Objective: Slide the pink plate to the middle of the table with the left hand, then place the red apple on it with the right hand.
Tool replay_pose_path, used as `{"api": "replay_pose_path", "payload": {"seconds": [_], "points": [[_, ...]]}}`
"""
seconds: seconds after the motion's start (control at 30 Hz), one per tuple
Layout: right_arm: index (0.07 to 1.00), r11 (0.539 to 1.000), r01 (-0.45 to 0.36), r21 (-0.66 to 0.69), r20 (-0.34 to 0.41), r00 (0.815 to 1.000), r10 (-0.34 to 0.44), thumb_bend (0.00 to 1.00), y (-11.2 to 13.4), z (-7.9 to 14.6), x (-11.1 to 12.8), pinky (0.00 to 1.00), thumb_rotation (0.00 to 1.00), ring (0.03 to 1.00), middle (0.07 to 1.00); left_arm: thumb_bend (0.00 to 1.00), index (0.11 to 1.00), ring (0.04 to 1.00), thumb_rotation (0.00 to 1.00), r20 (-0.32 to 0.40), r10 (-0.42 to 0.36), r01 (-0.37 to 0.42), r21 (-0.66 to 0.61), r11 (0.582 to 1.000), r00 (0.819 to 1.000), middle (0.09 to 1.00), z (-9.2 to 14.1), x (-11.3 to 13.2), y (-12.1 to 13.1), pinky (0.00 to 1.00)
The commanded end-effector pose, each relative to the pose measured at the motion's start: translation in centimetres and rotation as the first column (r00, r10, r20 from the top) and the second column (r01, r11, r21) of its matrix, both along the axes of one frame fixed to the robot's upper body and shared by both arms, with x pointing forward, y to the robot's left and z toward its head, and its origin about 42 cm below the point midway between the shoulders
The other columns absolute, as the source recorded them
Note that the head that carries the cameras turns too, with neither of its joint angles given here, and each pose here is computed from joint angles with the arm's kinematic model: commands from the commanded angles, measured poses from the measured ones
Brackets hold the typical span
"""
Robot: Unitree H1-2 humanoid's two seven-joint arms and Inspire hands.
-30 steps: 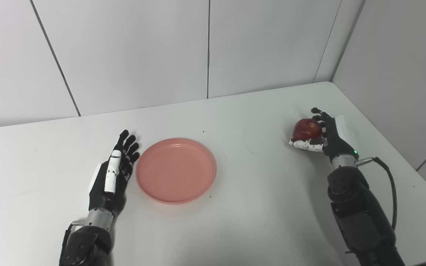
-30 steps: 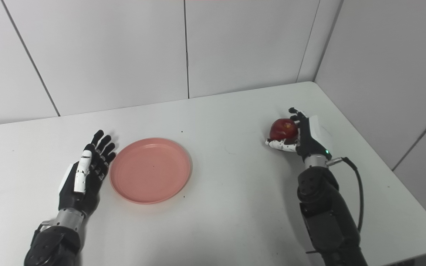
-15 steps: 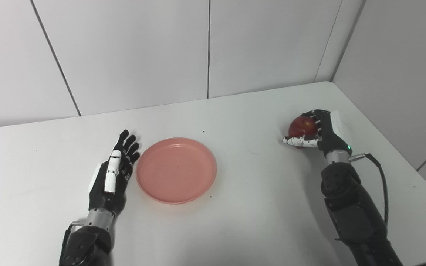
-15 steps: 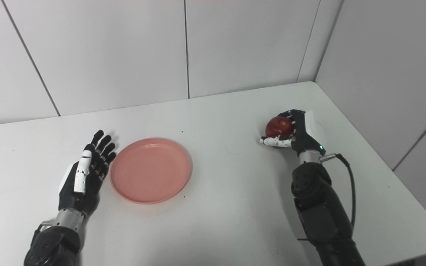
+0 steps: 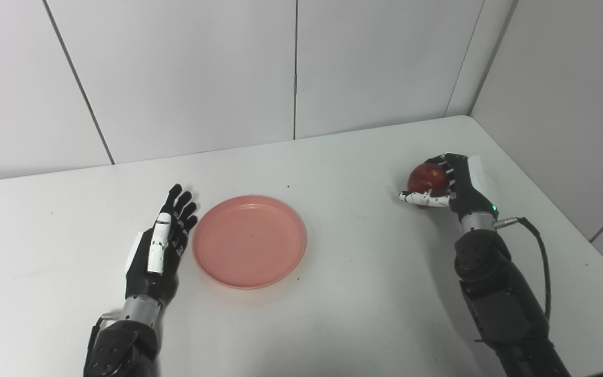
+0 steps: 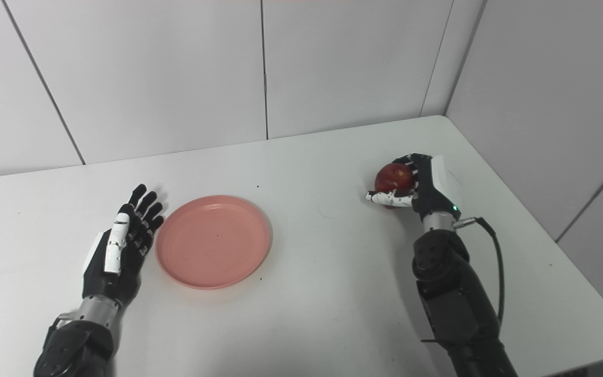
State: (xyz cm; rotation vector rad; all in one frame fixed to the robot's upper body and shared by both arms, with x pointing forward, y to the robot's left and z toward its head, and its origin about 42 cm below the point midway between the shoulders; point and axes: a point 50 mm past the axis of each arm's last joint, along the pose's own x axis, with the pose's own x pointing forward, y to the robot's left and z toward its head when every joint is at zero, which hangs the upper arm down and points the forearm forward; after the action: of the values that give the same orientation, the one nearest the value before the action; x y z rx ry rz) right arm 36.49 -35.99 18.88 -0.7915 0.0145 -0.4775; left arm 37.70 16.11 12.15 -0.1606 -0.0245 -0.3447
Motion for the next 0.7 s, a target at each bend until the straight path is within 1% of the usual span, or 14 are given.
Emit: {"api": "replay_pose_path", "payload": {"seconds": [0.0,0.07,0.17,0.27,0.43,0.53,0.63,0.67], "points": [[0.482,0.999,-0.024,-0.035,0.126,0.992,0.028,0.52,0.3,3.3,0.3,0.36,0.13,0.423,0.467,0.4,0.965,0.971,1.0,-0.094,0.005,-0.005,0.003,1.0,0.996,0.977,-1.9,-0.8,0.3,0.98],[0.482,0.998,-0.039,-0.042,0.146,0.988,0.044,0.52,0.8,4.2,0.1,0.37,0.14,0.431,0.472,0.4,0.963,0.97,1.0,-0.093,0.005,-0.005,0.003,1.0,0.996,0.976,-1.9,-0.9,0.2,0.97],[0.483,0.996,-0.063,-0.061,0.178,0.981,0.073,0.52,1.6,5.5,-0.1,0.36,0.14,0.416,0.46,0.4,0.965,0.972,1.0,-0.093,0.006,-0.006,0.005,1.0,0.996,0.978,-1.9,-0.9,0.0,0.98],[0.483,0.991,-0.105,-0.087,0.213,0.97,0.121,0.52,2.9,7.0,-0.2,0.35,0.14,0.411,0.46,0.4,0.967,0.974,1.0,-0.093,0.004,-0.004,0.004,1.0,0.996,0.98,-1.9,-1.0,-0.2,0.98],[0.483,0.983,-0.157,-0.098,0.251,0.952,0.177,0.52,5.0,8.8,-0.3,0.35,0.14,0.413,0.465,0.39,0.968,0.974,1.0,-0.099,0.005,-0.005,-0.005,1.0,0.995,0.979,-1.8,-1.1,-0.6,0.98],[0.484,0.977,-0.19,-0.095,0.259,0.943,0.209,0.52,6.2,9.5,-0.2,0.35,0.13,0.415,0.464,0.39,0.967,0.971,1.0,-0.103,0.009,-0.01,-0.007,1.0,0.995,0.977,-1.7,-1.2,-0.9,0.98],[0.484,0.97,-0.216,-0.11,0.254,0.938,0.238,0.52,7.9,10.2,-0.1,0.32,0.14,0.402,0.461,0.38,0.959,0.963,1.0,-0.101,0.018,-0.019,-0.005,1.0,0.995,0.969,-1.7,-1.4,-1.4,0.97],[0.484,0.966,-0.231,-0.118,0.254,0.933,0.254,0.52,8.5,10.3,0.0,0.32,0.14,0.402,0.46,0.38,0.958,0.962,1.0,-0.1,0.02,-0.021,-0.006,1.0,0.995,0.968,-1.7,-1.4,-1.5,0.97]]}}
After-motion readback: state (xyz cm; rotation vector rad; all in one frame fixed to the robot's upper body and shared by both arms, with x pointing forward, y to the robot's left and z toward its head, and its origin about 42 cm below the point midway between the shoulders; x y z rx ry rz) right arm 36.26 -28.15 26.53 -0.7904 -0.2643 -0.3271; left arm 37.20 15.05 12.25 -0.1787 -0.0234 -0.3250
